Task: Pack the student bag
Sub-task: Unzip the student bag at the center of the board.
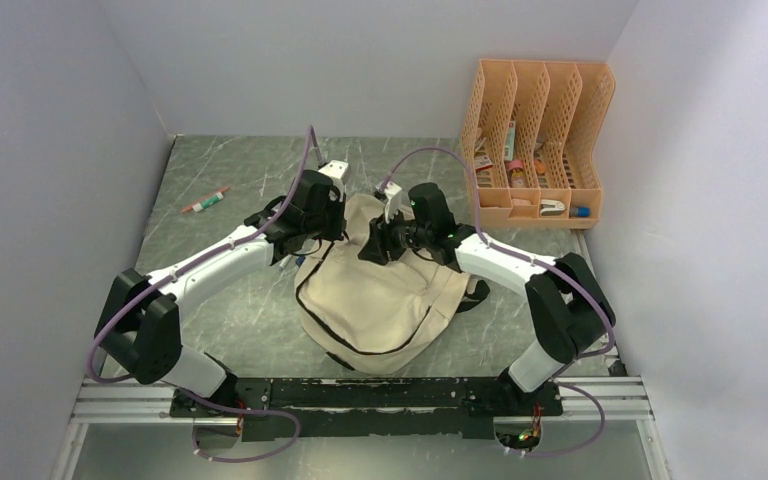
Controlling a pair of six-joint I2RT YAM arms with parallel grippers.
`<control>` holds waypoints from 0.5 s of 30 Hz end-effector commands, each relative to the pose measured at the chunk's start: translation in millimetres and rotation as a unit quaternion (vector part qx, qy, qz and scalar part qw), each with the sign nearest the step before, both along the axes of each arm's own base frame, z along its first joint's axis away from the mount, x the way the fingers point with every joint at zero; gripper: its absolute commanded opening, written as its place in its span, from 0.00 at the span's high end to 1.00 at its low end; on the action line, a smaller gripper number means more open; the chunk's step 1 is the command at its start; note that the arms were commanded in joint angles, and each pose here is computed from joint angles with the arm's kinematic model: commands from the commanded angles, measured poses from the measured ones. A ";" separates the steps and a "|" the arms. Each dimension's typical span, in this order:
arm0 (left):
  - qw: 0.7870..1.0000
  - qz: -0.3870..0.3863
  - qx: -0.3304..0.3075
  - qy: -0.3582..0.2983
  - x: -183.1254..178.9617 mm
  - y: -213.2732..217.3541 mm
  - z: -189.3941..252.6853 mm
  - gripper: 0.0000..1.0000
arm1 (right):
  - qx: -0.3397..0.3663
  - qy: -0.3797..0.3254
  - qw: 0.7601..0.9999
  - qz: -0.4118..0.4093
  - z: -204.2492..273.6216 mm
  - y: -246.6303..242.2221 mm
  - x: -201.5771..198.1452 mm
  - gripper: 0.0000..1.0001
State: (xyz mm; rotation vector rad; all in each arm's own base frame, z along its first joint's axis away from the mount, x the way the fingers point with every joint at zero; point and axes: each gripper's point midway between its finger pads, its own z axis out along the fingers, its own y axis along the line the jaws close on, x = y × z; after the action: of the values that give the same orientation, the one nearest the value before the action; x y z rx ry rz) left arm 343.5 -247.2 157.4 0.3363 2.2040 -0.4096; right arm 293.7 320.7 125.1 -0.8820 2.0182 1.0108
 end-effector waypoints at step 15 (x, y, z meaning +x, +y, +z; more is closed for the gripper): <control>0.997 0.075 0.018 -0.014 33.8 10.0 8.7 0.95 | 0.018 0.013 0.998 0.066 -4.1 3.1 -34.8 1.00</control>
State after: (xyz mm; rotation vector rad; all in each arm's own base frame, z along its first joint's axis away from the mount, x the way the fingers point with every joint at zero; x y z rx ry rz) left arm 349.0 -249.0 147.2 0.3032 2.2513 -0.3839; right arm 282.3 326.0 117.9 -0.9717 1.9785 1.0661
